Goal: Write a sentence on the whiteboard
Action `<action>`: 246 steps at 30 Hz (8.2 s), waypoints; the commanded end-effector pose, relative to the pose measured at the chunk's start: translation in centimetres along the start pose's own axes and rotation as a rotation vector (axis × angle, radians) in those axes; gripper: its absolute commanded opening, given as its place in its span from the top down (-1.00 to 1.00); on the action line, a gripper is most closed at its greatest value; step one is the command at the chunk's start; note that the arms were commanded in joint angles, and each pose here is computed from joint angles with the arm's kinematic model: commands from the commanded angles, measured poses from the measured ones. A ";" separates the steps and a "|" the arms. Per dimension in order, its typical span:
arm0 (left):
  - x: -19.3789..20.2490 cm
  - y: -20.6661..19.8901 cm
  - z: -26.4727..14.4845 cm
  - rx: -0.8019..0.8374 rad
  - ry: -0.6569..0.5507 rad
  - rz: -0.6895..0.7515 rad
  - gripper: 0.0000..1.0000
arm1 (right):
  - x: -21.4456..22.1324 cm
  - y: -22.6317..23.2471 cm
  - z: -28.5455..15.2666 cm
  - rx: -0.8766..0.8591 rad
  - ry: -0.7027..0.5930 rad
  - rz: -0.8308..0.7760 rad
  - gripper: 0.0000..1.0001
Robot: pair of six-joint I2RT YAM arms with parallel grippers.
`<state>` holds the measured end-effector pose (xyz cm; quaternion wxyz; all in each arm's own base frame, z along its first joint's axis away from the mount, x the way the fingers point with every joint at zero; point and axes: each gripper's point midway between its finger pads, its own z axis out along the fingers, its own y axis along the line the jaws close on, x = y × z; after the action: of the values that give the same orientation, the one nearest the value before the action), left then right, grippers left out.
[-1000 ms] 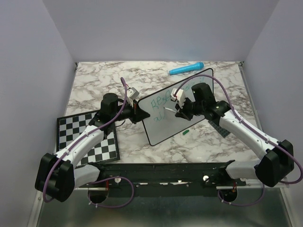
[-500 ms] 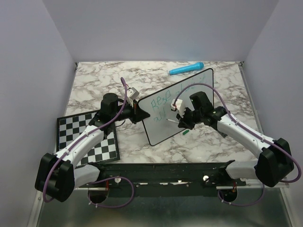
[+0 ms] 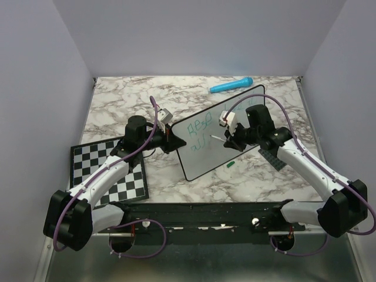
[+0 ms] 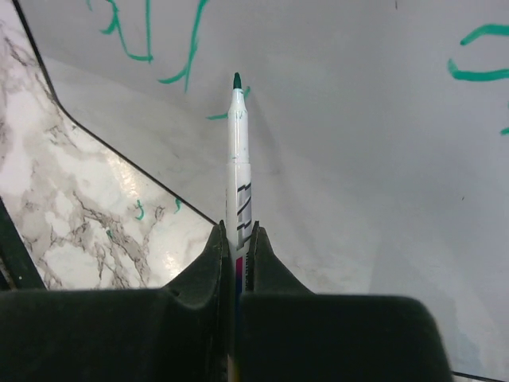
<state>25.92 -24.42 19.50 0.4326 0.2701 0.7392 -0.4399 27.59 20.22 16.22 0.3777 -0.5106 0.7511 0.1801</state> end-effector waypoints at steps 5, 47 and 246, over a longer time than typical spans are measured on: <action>3.8 2.1 -0.2 -0.080 0.122 -0.009 1.00 | -1.7 2.5 -1.5 -0.111 -0.097 -0.051 0.99; 3.4 1.9 -0.6 -0.088 0.106 0.007 1.00 | 1.6 -5.3 -9.4 0.115 -0.163 0.068 0.99; 3.0 1.8 -0.9 -0.125 0.090 0.032 1.00 | 1.3 0.2 -4.2 -0.050 -0.148 -0.010 0.99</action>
<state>25.44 -24.44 19.96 0.4445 0.2821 0.7347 -0.4278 25.45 16.31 17.18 0.4147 -0.5027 0.7230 0.2293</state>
